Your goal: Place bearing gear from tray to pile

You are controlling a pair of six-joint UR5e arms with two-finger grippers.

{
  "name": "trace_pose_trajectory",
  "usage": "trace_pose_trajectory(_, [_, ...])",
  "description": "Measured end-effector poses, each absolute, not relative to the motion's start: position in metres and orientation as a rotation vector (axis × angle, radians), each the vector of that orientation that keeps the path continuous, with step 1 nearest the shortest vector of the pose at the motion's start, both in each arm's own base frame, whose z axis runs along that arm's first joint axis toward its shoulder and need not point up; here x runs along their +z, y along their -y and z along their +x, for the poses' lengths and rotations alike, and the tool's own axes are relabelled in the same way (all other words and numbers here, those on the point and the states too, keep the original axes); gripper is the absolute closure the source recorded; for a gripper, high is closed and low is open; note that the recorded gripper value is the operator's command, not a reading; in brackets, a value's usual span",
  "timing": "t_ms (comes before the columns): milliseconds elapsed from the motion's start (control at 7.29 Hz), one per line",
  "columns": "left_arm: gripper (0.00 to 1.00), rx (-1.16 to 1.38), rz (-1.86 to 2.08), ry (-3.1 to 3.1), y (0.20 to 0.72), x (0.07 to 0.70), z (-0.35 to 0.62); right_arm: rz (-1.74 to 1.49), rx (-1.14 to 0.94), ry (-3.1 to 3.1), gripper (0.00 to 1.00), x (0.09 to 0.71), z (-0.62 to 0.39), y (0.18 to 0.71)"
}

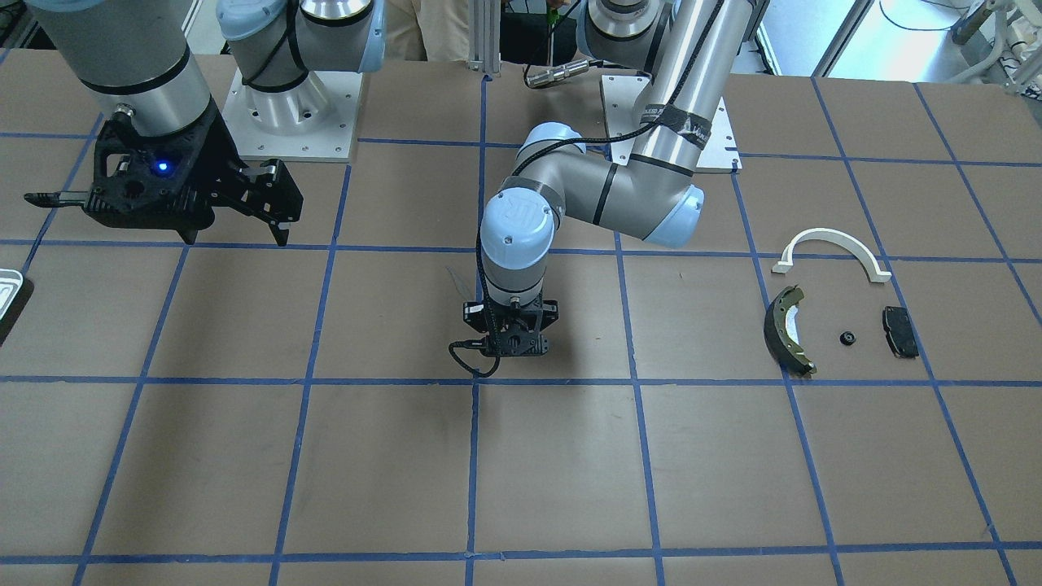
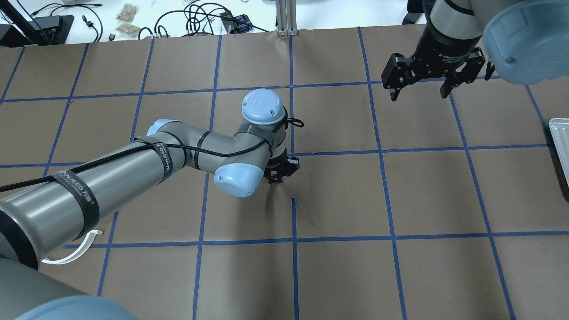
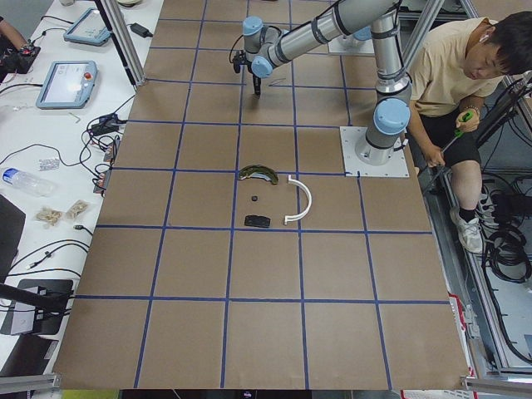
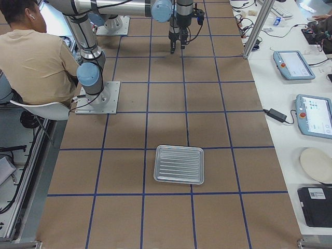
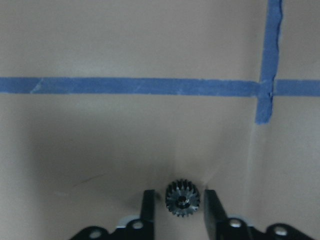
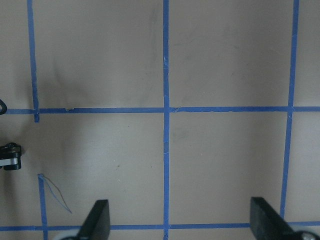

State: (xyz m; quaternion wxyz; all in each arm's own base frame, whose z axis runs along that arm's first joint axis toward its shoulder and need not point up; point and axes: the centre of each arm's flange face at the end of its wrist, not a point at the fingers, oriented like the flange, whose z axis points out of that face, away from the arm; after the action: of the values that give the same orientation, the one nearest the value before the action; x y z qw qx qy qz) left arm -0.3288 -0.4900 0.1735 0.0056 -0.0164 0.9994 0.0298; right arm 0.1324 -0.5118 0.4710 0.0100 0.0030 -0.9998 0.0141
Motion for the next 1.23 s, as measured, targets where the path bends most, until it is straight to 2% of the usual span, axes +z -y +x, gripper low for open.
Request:
trace_pose_trajectory(549, [1.0,0.019,-0.121,-3.148,0.516,0.227,-0.3,0.009,0.043,3.12,0.0,0.471,0.132,0.512])
trace_pose_trajectory(960, [1.0,0.293,-0.084,-3.087,0.555,0.325,-0.177,0.007,0.043,3.12,0.0,0.472,0.132,0.512])
trace_pose_trajectory(1234, [1.0,0.456,0.04,-3.042,0.561,0.354,-0.059,0.008,0.043,3.122,0.0,0.472,0.132,0.512])
